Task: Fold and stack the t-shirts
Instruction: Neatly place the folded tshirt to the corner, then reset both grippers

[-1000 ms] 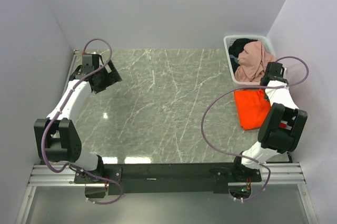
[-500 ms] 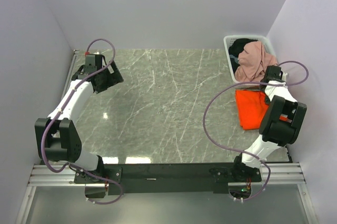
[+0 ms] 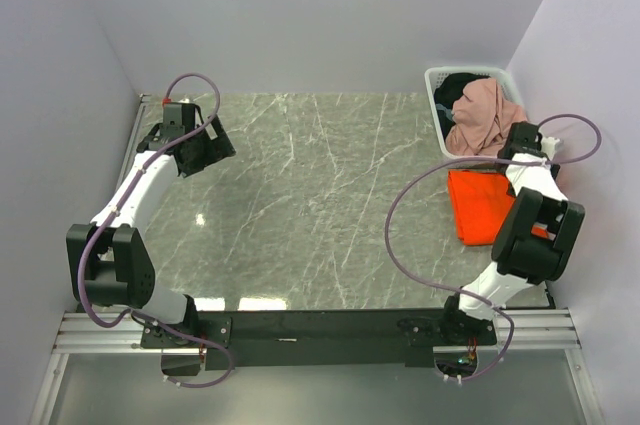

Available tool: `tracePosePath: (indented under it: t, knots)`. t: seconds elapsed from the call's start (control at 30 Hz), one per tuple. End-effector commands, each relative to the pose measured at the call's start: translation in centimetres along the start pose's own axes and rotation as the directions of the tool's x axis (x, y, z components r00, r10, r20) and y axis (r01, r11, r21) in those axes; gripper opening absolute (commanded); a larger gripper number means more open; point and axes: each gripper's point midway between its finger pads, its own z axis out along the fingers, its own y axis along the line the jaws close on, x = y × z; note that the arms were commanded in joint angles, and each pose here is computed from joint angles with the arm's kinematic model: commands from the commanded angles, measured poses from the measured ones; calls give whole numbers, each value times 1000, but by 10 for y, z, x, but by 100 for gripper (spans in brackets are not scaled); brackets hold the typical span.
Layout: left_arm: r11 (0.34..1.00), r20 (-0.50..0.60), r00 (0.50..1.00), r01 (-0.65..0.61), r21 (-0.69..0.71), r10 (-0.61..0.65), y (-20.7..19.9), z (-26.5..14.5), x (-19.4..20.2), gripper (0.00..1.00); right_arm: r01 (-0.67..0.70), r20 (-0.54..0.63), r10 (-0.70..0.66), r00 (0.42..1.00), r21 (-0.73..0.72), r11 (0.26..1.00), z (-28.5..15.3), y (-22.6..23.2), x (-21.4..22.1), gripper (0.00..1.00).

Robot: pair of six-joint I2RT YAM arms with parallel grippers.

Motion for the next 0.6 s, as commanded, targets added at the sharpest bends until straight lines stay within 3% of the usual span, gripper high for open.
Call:
tracePosePath:
  t: [0.0,0.27,0.47,0.57]
  knots:
    - [999,60,998,-18,27,16,-9,-13,-15,99,-187,88,198,976,-120,975,-37,-9,-30,54]
    - [998,117,993,-30,57,23,-14,-27,-25,99,-388,62,460,886,-446,807,-124,-15,-36,51]
    - [995,237,971,-47,84,26,-19,-57,-44,100,-397,112,590,799,-638,659,-208,-51,-33,53]
    - [994,309,951,-52,101,18,-19,-80,-49,99,-340,155,635,757,-736,586,-256,-63,-29,53]
